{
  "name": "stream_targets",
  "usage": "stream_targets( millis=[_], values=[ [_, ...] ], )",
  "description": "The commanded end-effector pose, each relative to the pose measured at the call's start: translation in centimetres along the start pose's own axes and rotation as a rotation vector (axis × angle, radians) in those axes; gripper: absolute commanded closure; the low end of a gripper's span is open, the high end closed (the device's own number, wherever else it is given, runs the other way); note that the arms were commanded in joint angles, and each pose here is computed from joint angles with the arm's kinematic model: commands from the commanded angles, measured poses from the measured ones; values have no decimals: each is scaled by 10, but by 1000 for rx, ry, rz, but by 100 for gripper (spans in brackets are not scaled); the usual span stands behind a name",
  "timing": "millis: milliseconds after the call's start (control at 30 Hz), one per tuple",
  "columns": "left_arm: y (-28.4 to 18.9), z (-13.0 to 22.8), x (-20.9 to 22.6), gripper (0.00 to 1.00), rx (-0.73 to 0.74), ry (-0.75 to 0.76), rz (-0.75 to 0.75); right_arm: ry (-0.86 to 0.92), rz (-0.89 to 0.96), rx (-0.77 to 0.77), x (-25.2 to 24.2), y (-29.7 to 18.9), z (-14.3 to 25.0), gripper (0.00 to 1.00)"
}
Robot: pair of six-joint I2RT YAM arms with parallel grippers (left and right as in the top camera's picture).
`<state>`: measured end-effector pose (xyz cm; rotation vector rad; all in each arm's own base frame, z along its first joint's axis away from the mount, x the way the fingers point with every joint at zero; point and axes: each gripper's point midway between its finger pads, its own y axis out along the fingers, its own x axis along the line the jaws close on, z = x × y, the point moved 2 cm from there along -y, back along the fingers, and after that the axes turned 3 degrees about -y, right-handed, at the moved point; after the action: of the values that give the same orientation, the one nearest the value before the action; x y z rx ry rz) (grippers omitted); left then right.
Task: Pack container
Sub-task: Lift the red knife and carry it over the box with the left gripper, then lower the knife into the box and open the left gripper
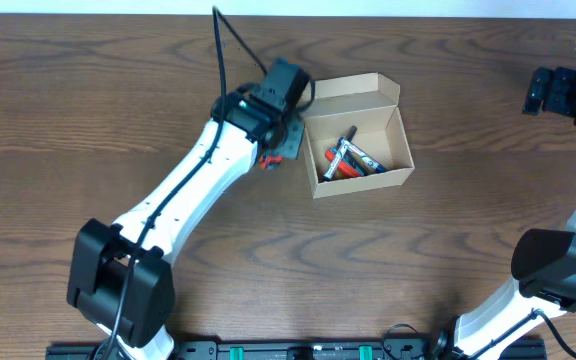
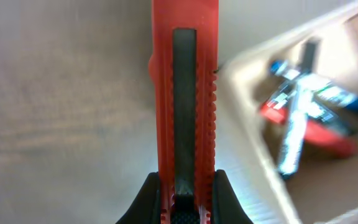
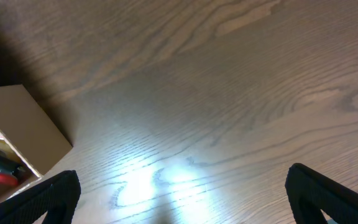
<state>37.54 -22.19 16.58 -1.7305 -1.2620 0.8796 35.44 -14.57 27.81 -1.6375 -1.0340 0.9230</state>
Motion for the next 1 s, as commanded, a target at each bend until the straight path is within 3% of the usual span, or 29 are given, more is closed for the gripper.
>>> stream_targets(
  millis=[0,367,633,967],
  values=[
    [-21,-17,-20,94,-47,95,82,16,-2,-27,-2,-9,-1,1],
    [-51,-34,-85,94,-110,221,195,16,-2,-27,-2,-9,-1,1],
    [-18,-23,-114,95,-10,268,195,16,-2,-27,-2,-9,-1,1],
    [12,-14,-120,94,42,275,193,16,-2,-27,-2,-9,-1,1]
  ],
)
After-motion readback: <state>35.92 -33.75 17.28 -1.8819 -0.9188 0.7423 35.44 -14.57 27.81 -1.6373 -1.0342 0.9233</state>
